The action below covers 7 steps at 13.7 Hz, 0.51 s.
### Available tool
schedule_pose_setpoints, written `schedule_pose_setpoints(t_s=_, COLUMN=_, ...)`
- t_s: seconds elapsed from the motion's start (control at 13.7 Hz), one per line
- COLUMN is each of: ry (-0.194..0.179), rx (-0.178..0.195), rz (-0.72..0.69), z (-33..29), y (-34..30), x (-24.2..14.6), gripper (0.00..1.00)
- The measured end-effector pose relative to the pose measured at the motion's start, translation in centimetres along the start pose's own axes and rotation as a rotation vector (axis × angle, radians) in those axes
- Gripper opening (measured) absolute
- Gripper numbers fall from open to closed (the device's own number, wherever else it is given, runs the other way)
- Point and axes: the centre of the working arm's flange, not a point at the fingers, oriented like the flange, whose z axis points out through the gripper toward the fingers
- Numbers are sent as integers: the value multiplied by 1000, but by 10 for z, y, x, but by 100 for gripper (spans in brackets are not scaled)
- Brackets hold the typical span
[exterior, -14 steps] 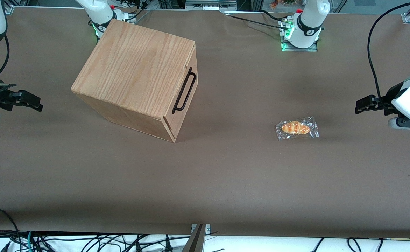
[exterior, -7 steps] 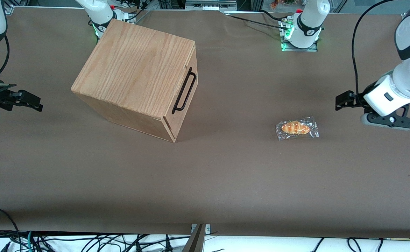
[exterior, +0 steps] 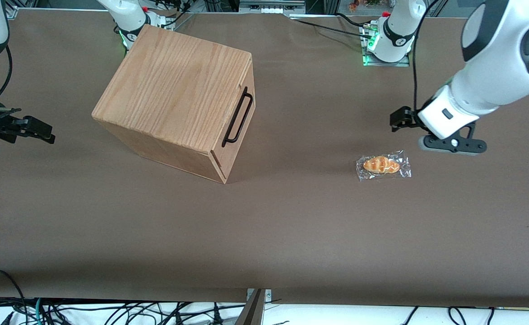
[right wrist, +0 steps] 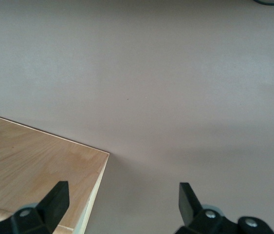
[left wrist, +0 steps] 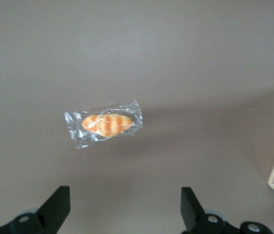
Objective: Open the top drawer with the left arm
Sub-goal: 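Move the left gripper toward the black drawer handle of the wooden cabinet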
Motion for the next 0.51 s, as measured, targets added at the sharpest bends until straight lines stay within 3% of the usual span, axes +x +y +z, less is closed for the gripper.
schedule_pose_setpoints(t_s=0.51, ry=-15, rx=-47, rz=-30, z=-1, y=81, x=-24, gripper=100)
